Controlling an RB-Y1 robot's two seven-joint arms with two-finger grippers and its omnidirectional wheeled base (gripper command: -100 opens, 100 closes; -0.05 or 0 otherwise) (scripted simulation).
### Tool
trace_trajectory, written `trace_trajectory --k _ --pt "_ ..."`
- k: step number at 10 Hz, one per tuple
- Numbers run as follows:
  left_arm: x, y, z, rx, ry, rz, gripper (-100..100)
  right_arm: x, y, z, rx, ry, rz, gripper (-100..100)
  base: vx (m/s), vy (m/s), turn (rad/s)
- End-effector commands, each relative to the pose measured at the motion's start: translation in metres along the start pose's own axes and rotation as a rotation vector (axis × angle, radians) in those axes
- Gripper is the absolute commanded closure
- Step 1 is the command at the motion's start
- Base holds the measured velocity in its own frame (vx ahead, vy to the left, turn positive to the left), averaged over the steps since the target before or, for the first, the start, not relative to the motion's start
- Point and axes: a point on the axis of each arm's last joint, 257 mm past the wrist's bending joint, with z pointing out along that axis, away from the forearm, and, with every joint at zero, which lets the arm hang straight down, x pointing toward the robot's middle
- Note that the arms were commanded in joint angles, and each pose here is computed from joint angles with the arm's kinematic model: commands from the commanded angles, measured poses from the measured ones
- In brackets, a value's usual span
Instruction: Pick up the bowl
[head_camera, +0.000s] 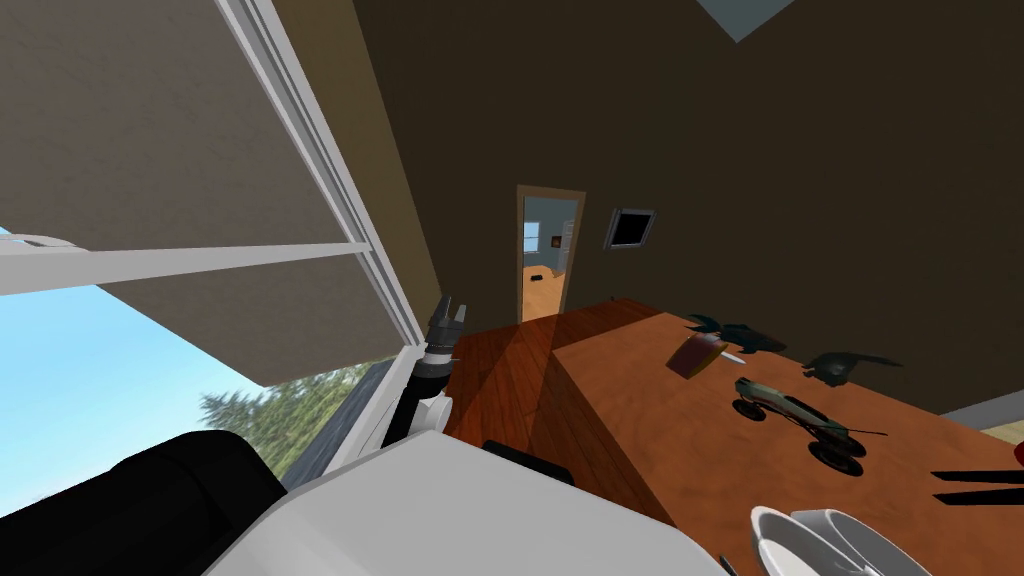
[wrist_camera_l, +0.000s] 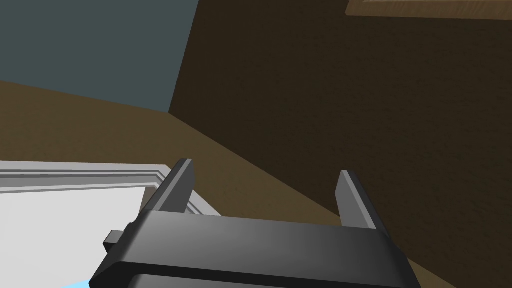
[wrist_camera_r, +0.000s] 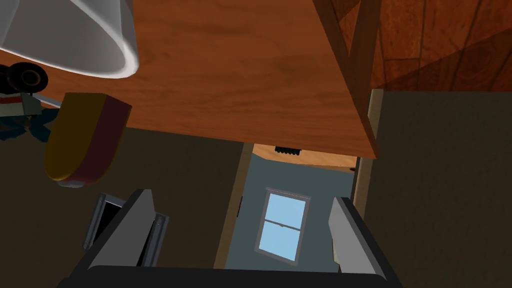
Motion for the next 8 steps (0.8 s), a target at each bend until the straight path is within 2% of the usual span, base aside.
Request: trace_trajectory --k 1,2,3,4,6,7,8 --pt "0.000 0.000 0.000 0.000 0.000 0.000 0 0.009 -0.004 0.000 0.004 0.032 -0.035 -100 0.046 -0.008 0.033" --pt "0.000 0.000 0.000 0.000 0.000 0.000 0 0.011 -0.004 0.000 0.004 0.036 -0.044 -100 0.020 -0.003 -0.008" --pt "0.000 0.000 0.000 0.000 0.000 0.000 0 0.028 -0.011 -0.005 0.010 0.081 -0.076 -100 0.038 -0.005 0.075" --pt "0.000 0.000 0.000 0.000 0.000 0.000 0 0.030 -0.011 -0.005 0.011 0.089 -0.090 -100 0.044 -0.011 0.037" --pt "0.000 0.000 0.000 0.000 0.000 0.000 0 0.064 -0.025 -0.016 0.017 0.183 -0.165 -100 0.067 -0.011 0.084" --pt "0.000 0.000 0.000 0.000 0.000 0.000 0 0.066 -0.026 -0.016 0.016 0.189 -0.175 -100 0.056 -0.025 0.023" --pt "0.000 0.000 0.000 0.000 0.000 0.000 0 0.081 -0.033 -0.022 0.017 0.233 -0.207 -100 0.056 -0.033 0.041"
